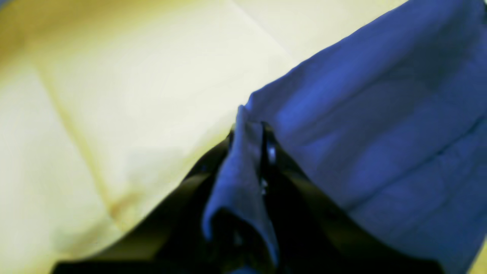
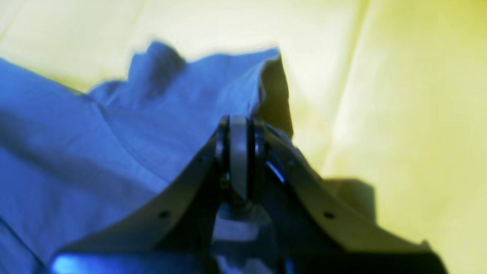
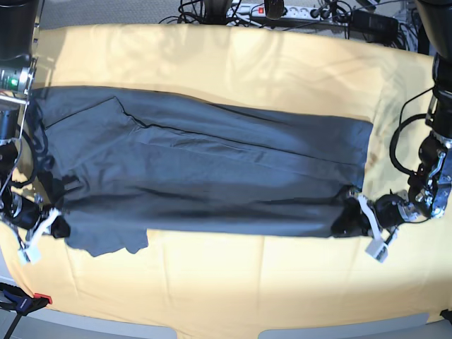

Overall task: Fold the T-shirt properly
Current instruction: 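Fold the grasped edge over onto the first fold with both grippers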

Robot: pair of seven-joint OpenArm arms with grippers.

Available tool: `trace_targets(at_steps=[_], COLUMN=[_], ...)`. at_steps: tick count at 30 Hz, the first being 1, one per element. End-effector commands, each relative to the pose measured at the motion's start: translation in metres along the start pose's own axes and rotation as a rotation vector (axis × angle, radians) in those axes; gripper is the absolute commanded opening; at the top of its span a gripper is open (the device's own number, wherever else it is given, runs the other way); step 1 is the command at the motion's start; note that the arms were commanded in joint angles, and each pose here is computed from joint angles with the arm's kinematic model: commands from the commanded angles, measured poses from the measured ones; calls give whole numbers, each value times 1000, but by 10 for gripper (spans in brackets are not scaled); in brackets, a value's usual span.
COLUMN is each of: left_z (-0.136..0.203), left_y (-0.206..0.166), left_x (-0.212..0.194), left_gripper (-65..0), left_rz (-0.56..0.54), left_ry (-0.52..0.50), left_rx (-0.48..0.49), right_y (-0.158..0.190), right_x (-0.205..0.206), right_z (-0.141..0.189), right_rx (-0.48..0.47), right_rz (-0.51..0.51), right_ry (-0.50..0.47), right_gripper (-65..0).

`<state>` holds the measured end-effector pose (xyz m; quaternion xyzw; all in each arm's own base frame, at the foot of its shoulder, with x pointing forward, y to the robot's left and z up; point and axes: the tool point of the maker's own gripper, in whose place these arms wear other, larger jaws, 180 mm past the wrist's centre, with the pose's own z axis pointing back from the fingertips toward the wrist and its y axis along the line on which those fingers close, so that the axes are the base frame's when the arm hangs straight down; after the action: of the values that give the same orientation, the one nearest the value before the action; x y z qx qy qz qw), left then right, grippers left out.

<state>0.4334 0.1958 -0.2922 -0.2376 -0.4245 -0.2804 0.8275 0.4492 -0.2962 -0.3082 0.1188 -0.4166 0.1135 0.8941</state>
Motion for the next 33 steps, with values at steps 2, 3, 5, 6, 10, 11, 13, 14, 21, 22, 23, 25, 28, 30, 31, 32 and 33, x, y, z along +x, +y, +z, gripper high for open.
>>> trace_targets(at_steps=[2,3,5,6,10,11,13,14,21,22,23,25,28,30,31,32,33], left_z=[11,12,18,22,35,37,42,44,61,63,64,66,68,69,69,69,69], left_y=[-3,-7,-14,-16,-30,-34,-42,-46,-68,-71,-75,-80,-86,-87,-86,-85,-85], left_x=[13,9,7,8,13,11,5,1,-19,-22,-25,-35,-49,-55,-57,-57,-57], left_gripper=[-650,-650,-650,-650,-650,-650,-650,-650,-650,-650,-650,-650,-650,-650,-650,-650,-650], left_rz=[2,3,-10,-22,-54,-56,-53,-50,-52,-45,-42,-35,-13,-12,-16,-21,-21], left_ry=[-29,-14,-6,-7,-4,9,36,55,132,142,156,196,248,273,280,284,285], left_rx=[-16,-28,-42,-45,-70,-79,-101,-112,-159,-170,-180,-197,-221,-222,-219,-215,-214], right_y=[-14,-17,-19,-19,-18,-20,-21,-21,-19,-19,-19,-18,-9,-5,-4,-5,-5], right_x=[18,11,3,2,-4,-5,-5,-5,-12,-13,-15,-20,-36,-50,-53,-56,-56], right_z=[16,18,23,25,34,37,41,43,45,45,45,45,43,42,42,42,42], right_rx=[-29,-33,-21,-12,12,9,4,6,9,9,9,11,52,70,70,70,69], right_rz=[15,12,-14,-26,-47,-43,-30,-26,-14,-14,-15,-19,-55,-72,-74,-76,-77], right_ry=[-44,-25,-5,-1,56,68,87,98,148,154,158,168,188,213,220,225,221], right_gripper=[-650,-650,-650,-650,-650,-650,-650,-650,-650,-650,-650,-650,-650,-650,-650,-650,-650])
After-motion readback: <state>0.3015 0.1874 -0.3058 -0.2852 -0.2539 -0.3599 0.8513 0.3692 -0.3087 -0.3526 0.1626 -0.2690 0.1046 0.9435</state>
